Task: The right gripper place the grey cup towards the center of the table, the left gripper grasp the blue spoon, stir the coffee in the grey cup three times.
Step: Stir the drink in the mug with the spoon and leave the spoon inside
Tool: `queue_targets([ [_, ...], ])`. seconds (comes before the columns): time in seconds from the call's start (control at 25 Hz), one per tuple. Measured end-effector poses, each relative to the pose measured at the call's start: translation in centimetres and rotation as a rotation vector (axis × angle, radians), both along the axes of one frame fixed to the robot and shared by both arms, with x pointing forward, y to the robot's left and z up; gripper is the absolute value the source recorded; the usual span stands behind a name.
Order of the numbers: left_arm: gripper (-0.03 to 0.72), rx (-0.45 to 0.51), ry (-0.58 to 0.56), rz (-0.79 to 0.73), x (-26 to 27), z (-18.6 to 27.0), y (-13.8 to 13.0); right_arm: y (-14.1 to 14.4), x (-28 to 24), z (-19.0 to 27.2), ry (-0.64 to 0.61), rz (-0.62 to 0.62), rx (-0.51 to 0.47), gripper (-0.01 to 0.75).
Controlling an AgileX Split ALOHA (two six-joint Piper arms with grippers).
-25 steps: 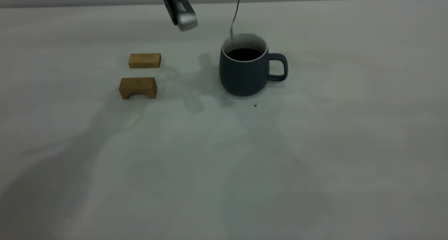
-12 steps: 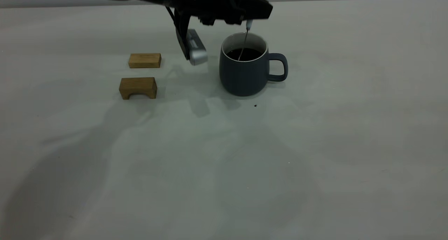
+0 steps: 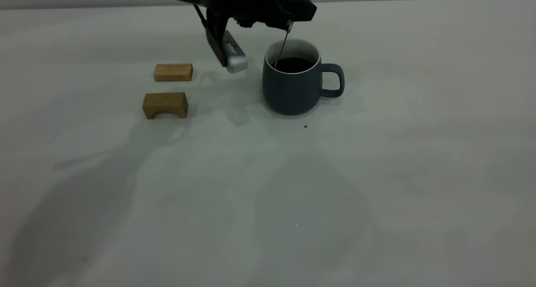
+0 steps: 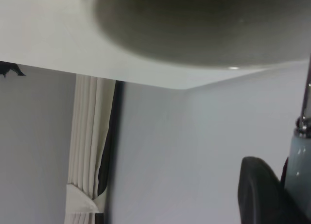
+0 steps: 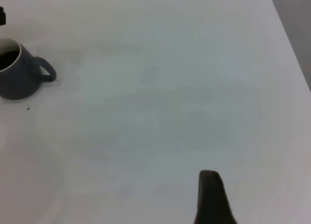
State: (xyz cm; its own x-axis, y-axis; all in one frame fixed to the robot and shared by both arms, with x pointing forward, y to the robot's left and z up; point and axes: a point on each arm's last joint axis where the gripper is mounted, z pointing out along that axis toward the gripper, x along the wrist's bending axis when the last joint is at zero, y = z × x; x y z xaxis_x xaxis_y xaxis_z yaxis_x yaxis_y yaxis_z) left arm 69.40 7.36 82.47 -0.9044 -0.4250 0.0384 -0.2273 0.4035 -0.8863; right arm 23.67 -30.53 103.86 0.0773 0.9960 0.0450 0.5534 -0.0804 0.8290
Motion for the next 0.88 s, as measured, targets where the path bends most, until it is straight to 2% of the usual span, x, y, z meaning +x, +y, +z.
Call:
queue_targets([
  [0.44, 0.129, -0.089, 0.032, -0.16, -1.9, -1.1, -3.1, 0.0, 0.0, 0.0, 0.0, 0.0, 0.0, 0.535],
  [0.88, 0.127, -0.075, 0.047, -0.145, -1.1, -1.7, 0.0, 0.0, 0.0, 0.0, 0.0, -0.001, -0.002, 0.535],
])
